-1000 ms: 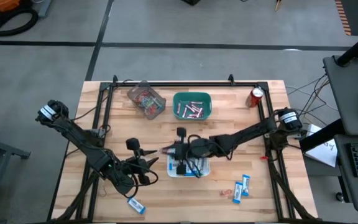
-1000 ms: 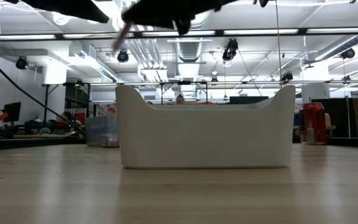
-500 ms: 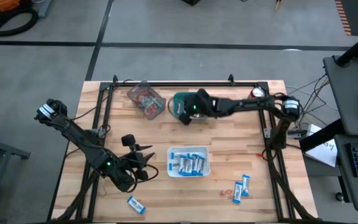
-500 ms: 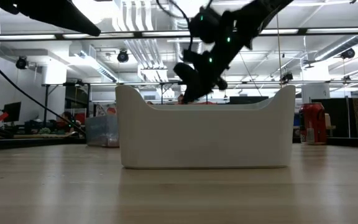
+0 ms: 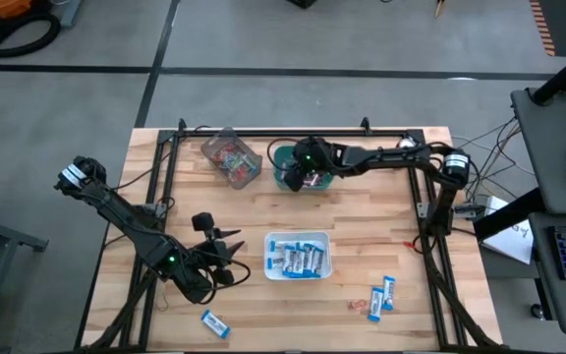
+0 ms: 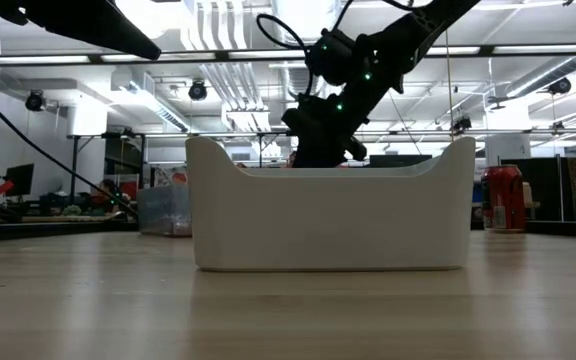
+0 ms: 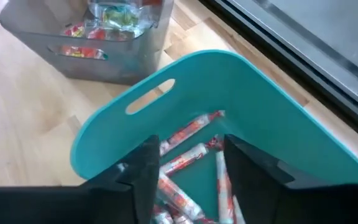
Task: Sort candy
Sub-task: Put the white chocolate bar into the white bin
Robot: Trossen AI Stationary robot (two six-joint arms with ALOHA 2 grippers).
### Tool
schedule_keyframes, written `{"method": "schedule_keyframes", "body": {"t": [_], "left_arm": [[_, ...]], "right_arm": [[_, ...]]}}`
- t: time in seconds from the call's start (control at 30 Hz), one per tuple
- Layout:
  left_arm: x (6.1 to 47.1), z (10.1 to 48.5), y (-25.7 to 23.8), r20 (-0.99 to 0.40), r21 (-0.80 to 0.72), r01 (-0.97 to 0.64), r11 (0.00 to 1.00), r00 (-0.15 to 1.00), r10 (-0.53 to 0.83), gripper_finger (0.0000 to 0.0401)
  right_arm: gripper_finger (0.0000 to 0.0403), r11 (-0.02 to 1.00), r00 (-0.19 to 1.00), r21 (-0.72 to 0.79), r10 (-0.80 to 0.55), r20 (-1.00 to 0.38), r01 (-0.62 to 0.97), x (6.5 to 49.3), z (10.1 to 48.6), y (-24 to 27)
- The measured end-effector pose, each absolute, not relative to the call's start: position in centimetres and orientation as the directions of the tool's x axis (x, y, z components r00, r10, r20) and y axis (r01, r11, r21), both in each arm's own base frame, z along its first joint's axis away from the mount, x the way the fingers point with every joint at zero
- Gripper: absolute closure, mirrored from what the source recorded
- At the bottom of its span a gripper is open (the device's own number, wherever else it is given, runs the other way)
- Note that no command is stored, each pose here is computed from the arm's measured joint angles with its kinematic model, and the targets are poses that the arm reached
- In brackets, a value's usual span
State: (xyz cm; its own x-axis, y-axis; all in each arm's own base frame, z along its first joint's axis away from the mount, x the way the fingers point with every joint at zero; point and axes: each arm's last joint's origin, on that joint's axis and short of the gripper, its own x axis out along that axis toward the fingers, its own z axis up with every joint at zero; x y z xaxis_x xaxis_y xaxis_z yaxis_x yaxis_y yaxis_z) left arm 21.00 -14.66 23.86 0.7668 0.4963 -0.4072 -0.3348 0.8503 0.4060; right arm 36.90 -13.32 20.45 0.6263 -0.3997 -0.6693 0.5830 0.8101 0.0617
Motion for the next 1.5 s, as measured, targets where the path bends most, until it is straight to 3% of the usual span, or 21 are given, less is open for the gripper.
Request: {"method": "schedule_keyframes", "body": {"t": [0.1,0.27,0.37,0.6,0.97,1.2,1.5], "left_arm": [[21.0,23.9,-14.7,-0.407,0.406,-0.334,0.85,0.767,0.496,0.0274],[21.0,23.8,-14.7,-0.408,0.407,-0.333,0.851,0.767,0.495,0.0274],[21.0,23.8,-14.7,-0.407,0.406,-0.334,0.85,0.767,0.496,0.0274],[21.0,23.8,-14.7,-0.407,0.406,-0.334,0.851,0.767,0.496,0.0274],[21.0,23.8,-14.6,-0.407,0.464,-0.296,0.835,0.766,0.497,0.0274],[21.0,23.9,-14.6,-0.386,0.528,-0.276,0.804,0.765,0.516,0.0274],[21.1,24.2,-14.3,-0.299,0.67,-0.274,0.69,0.751,0.589,0.0274]], "right_arm": [[0.0211,0.827,0.67,0.164,-0.302,-0.678,0.538,36.6,21.3,-12.7],[0.0208,0.854,0.765,0.469,0.145,-0.628,0.223,36.1,23.8,-9.2],[0.0215,0.827,0.721,0.548,0.304,-0.623,0.125,35.6,24.9,-5.8],[0.0218,0.784,0.495,0.586,0.435,-0.752,0.202,33.8,24.4,1.6],[0.0218,0.723,0.158,0.492,0.481,-0.862,0.485,30.3,23.1,9.1],[0.0218,0.735,0.148,0.379,0.362,-0.921,0.563,28.7,22.9,13.0],[0.0209,0.628,0.035,0.176,0.23,-0.972,0.758,24.8,21.4,17.0]]}}
